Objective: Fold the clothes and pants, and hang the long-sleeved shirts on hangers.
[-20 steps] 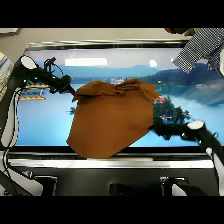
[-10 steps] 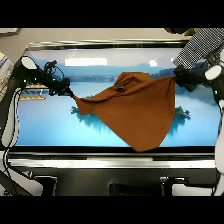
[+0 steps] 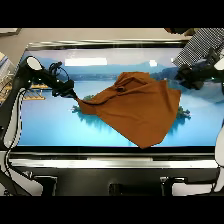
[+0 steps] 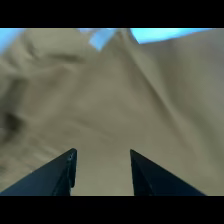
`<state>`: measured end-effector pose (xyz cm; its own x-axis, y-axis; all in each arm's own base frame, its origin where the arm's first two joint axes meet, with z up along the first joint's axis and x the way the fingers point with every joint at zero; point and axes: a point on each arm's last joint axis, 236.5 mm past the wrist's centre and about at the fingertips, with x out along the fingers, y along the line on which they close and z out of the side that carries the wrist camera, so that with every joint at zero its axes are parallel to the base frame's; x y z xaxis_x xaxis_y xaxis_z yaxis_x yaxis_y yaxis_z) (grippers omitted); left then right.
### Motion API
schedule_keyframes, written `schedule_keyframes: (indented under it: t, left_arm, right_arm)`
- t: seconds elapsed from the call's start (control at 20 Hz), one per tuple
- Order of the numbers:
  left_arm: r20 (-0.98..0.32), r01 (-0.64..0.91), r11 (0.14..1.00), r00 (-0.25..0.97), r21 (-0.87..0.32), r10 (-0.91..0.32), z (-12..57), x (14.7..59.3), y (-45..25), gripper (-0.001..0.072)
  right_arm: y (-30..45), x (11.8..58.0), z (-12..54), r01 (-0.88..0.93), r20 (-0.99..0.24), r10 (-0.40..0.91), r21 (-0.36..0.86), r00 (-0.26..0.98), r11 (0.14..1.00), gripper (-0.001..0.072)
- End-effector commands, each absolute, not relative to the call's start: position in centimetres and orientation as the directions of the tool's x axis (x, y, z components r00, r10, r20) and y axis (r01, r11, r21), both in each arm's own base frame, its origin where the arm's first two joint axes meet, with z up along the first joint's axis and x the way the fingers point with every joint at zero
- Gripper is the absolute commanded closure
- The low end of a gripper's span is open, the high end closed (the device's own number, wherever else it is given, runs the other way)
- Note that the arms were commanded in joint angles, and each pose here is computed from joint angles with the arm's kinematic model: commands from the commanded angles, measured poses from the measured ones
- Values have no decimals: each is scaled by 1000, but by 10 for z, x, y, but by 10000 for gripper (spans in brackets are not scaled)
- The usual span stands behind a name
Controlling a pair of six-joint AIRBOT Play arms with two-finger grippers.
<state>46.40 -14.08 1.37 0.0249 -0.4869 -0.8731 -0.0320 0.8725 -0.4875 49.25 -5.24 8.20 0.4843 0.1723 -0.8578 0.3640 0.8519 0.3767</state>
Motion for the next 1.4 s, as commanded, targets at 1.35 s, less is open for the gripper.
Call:
schedule_keyframes:
  t: [1.35]
  left_arm:
    - [-875, -35, 874, 10, -485, -485, 7, 463, -141, 683]
  right_arm:
    - [60, 240, -112, 627, -858, 472, 485, 204, 610, 382]
